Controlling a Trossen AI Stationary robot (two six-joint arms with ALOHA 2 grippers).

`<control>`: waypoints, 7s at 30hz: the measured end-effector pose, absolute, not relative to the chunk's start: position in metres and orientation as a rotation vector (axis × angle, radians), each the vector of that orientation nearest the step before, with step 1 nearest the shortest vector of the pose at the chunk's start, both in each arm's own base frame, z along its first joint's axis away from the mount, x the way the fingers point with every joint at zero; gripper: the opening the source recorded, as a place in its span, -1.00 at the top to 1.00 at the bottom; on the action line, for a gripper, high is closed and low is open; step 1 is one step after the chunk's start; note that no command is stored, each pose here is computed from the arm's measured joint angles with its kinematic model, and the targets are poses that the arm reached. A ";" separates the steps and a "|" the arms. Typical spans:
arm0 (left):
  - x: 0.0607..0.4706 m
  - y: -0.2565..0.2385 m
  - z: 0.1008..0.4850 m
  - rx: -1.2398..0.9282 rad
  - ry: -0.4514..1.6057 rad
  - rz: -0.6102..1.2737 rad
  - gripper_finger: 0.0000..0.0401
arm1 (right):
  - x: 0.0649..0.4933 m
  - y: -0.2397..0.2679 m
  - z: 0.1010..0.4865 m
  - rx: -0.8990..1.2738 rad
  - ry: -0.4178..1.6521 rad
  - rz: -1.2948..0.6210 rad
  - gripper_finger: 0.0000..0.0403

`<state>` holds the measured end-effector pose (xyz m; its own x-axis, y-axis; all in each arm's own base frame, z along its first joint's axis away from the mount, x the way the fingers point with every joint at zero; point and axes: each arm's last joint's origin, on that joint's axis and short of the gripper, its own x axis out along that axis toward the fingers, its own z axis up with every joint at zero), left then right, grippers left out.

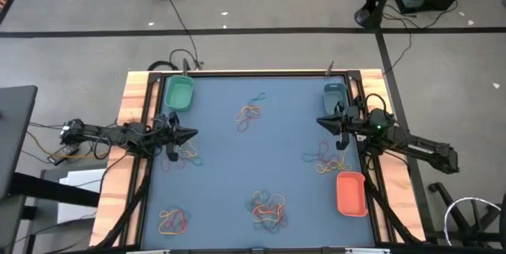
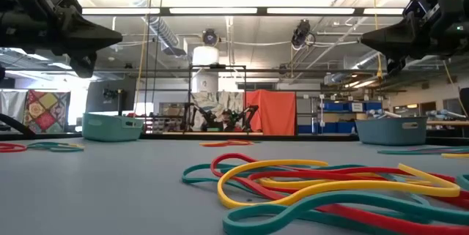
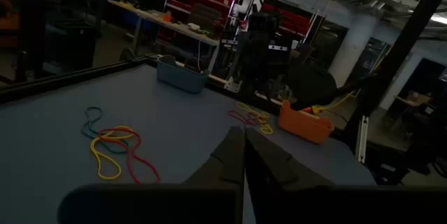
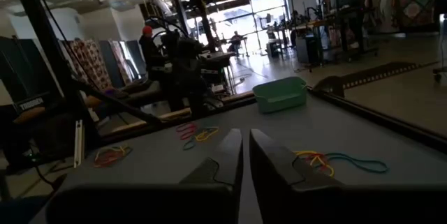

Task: Sort rubber bands into baskets

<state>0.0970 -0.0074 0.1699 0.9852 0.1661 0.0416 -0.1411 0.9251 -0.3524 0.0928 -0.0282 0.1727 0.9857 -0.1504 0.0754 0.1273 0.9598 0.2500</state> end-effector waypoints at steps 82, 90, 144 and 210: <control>0.222 0.040 0.201 -0.224 0.403 0.501 0.27 | 0.165 -0.058 0.220 0.305 0.235 -0.349 0.80; 0.271 0.076 0.181 -0.201 0.559 0.511 0.27 | 0.168 -0.053 0.217 0.360 0.255 -0.317 0.80; 0.315 0.127 0.113 -0.277 0.892 0.512 0.32 | 0.167 -0.053 0.215 0.364 0.278 -0.337 0.80; 0.143 0.153 0.238 -0.324 1.187 1.287 0.25 | 0.164 -0.044 0.200 0.410 0.429 -0.319 0.80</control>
